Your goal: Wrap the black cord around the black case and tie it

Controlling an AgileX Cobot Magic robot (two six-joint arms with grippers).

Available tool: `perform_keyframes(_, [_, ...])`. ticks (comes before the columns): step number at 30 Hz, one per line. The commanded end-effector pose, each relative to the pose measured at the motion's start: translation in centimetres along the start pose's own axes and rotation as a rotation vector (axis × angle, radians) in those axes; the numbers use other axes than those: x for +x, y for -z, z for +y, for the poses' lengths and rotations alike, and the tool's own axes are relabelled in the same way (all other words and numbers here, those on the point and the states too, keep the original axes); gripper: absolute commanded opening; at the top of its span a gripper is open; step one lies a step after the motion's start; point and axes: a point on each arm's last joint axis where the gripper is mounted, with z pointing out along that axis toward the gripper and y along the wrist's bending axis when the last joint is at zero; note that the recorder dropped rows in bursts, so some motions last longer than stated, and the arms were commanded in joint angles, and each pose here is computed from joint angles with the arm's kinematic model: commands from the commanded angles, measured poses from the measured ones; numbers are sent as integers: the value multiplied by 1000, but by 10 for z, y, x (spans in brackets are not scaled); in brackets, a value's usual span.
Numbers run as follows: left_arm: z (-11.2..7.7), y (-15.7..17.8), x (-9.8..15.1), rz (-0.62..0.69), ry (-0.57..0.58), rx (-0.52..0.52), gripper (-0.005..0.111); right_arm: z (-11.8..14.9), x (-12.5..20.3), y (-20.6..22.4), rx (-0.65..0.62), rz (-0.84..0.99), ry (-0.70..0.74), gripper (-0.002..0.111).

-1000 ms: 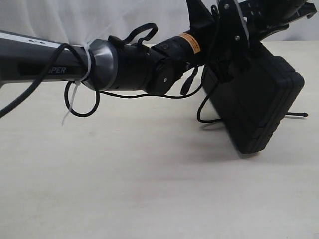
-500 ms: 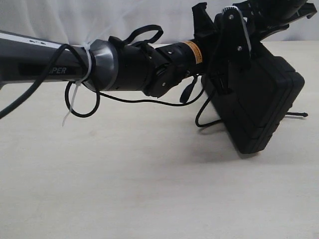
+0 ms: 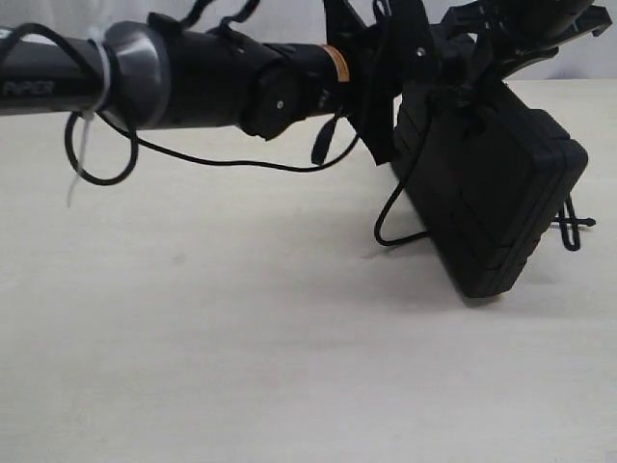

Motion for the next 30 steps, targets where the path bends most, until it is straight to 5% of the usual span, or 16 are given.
perform_keyframes(1, [15, 24, 0, 6, 39, -26, 0, 1, 5, -9, -24, 54, -5, 4])
perform_keyframes(9, [44, 75, 15, -9, 86, -139, 0, 16, 7, -10, -137, 74, 0, 4])
perform_keyframes(21, [67, 100, 29, 10, 175, -209, 0, 79, 24, -36, -177, 85, 132, 6])
perform_keyframes(30, [62, 99, 32, 60, 175, -159, 0, 87, 25, -36, -186, 89, 161, 52])
